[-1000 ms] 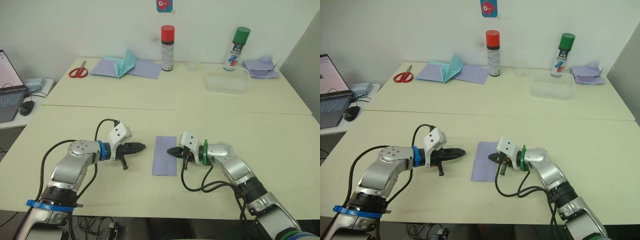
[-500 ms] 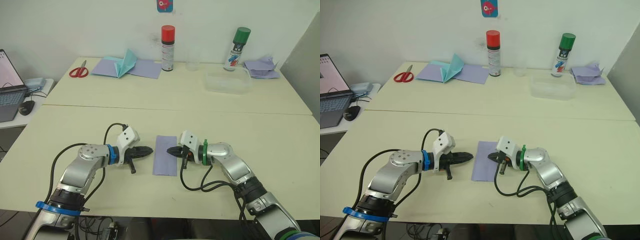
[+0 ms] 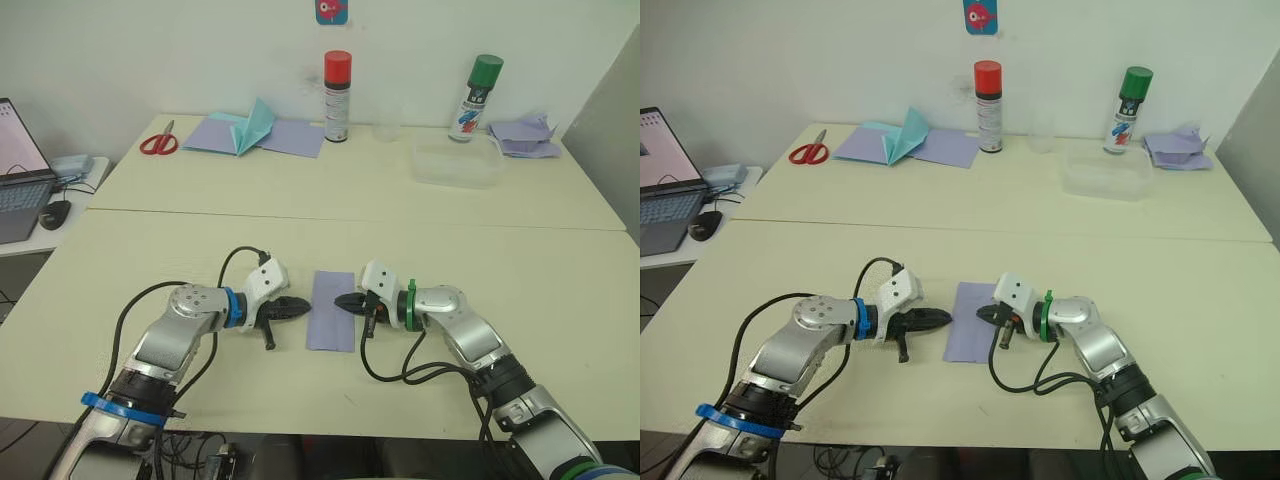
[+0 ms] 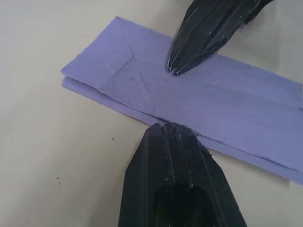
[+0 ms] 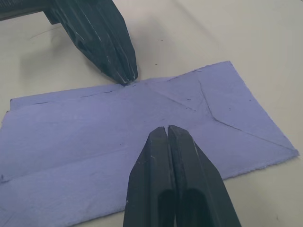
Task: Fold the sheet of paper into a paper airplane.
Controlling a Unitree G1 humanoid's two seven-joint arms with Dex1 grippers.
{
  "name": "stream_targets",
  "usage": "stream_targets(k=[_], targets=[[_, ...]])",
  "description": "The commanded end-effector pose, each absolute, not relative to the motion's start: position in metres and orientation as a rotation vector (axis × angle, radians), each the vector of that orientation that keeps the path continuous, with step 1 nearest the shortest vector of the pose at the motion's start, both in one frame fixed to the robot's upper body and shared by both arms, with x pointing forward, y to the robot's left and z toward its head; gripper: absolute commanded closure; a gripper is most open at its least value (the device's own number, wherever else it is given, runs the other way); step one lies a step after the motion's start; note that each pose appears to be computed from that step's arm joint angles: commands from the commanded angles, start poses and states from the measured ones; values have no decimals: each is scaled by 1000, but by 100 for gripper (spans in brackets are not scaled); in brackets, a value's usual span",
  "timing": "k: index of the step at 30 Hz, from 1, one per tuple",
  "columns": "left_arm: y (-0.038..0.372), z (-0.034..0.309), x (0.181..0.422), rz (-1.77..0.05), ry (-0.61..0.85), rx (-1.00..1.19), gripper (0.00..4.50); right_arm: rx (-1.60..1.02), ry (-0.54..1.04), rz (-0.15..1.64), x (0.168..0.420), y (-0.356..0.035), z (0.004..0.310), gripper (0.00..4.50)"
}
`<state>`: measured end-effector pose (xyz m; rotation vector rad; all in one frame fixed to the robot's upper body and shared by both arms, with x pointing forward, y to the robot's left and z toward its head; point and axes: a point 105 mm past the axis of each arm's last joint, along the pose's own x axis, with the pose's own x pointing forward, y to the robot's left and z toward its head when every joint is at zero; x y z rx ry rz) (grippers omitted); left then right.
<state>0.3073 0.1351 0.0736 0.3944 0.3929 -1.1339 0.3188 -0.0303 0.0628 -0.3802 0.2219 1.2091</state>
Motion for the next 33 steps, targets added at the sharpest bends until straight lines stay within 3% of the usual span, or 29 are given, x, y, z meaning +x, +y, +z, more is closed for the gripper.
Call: stream_targets(k=[1, 12, 19, 33], targets=[[128, 83, 311, -1157, 350, 421, 450, -387, 317, 1142, 323, -46, 44, 445], [121, 96, 316, -1172, 306, 361, 450, -380, 321, 1115, 326, -50, 43, 445], [140, 85, 317, -1165, 370, 513, 450, -382, 325, 1113, 325, -51, 43, 445], [136, 93, 320, -1173, 337, 498, 450, -379, 331, 1109, 325, -51, 42, 445]])
